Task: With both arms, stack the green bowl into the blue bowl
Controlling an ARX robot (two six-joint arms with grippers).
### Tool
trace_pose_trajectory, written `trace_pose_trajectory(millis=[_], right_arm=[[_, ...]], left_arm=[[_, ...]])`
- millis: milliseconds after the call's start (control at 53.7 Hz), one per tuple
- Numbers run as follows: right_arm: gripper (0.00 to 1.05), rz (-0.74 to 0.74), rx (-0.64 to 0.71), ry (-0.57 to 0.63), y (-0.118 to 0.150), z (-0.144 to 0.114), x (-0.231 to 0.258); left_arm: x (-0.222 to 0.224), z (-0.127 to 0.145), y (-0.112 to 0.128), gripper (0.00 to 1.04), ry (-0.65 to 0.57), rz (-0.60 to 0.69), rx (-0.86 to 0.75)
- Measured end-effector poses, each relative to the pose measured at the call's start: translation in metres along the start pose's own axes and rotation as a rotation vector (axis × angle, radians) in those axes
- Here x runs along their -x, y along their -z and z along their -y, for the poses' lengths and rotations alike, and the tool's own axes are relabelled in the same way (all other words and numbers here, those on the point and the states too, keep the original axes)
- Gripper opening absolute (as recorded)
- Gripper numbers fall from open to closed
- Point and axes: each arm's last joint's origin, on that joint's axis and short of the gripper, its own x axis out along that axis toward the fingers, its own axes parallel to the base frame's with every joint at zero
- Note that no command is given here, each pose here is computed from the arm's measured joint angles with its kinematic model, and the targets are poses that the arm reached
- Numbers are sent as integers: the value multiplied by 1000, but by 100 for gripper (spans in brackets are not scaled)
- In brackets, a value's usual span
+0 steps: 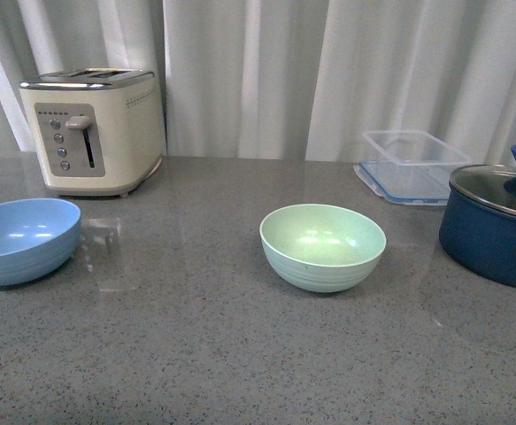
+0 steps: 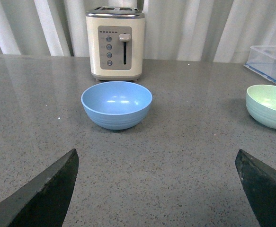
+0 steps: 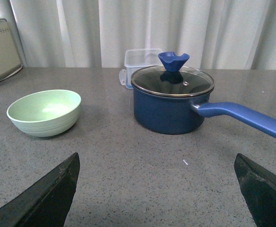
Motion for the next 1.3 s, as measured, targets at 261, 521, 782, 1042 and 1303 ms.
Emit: trace_pose_trajectory(millis=[261,521,782,1042,1303], right_arm=[[95,0,0,0,0,0,0],[95,0,0,0,0,0,0],[95,0,0,0,0,0,0],[95,0,0,0,0,0,0],[95,0,0,0,0,0,0]], left_arm=[[0,0,0,98,0,0,0],[-2,0,3,98,-145,-75,-55],[-27,-14,-41,98,-271,-179,11],[-69,-34,-91,98,-310,-261,138],[-140,-51,-116,98,-251,-394,327]])
